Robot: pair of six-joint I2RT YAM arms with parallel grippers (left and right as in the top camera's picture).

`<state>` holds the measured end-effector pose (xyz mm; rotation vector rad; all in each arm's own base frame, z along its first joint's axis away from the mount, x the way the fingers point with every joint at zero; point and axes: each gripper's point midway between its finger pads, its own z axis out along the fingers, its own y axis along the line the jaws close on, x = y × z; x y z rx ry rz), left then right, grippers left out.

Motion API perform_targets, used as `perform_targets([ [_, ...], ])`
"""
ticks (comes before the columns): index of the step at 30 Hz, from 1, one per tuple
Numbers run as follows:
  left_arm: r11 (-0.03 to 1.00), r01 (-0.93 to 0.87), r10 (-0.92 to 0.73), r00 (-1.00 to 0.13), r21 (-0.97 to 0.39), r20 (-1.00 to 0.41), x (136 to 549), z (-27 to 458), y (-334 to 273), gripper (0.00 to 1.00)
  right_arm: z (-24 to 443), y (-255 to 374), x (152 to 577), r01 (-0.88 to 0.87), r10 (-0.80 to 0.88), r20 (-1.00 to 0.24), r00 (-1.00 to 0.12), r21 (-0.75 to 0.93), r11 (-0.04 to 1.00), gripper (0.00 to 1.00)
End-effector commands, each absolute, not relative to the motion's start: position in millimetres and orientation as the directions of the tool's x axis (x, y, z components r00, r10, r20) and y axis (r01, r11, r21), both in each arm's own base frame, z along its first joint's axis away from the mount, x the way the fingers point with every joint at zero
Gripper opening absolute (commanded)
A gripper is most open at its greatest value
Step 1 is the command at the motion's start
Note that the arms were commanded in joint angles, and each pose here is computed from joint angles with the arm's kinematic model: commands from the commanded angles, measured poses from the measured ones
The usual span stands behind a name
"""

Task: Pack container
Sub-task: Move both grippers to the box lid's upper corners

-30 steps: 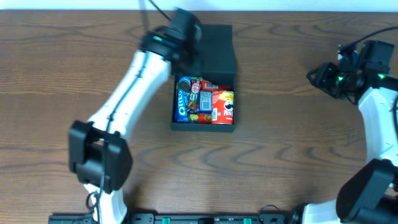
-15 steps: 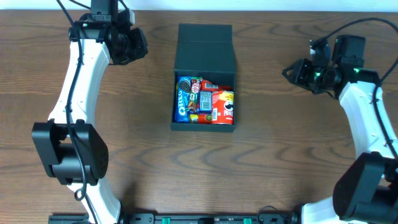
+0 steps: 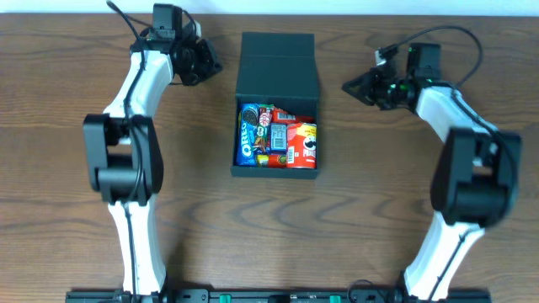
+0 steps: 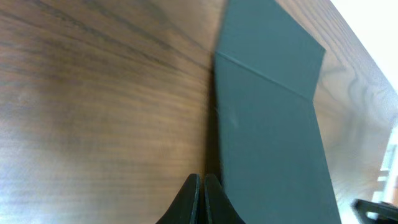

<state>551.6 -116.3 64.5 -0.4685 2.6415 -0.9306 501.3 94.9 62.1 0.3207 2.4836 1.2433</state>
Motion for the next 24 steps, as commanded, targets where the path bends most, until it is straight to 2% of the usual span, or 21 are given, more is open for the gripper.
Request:
perform_targets([
  [1,0.609,-0.226,-0.416,-0.907,-0.760,-0.064,566,77,-130,0.06,75,111,521,0.041,0.328,-0.142,-0.934,0.868,0.494,0.02],
  [6,0.608,-0.258,-0.408,-0.913,-0.751,-0.016,569,59,-138,0.06,63,120,534,0.067,0.309,-0.103,-0.946,0.867,0.494,0.02],
  [11,0.603,-0.243,-0.376,-0.927,-0.760,-0.001,563,60,-156,0.06,49,132,526,0.098,0.282,-0.045,-0.958,0.876,0.472,0.02],
  [19,0.683,-0.324,-0.387,-0.921,-0.655,0.051,542,38,-152,0.05,35,155,516,0.112,0.238,-0.002,-0.971,0.877,0.466,0.01],
  [24,0.687,-0.333,-0.386,-0.920,-0.646,0.064,538,37,-145,0.06,30,157,514,0.125,0.237,0.009,-0.971,0.870,0.478,0.02],
])
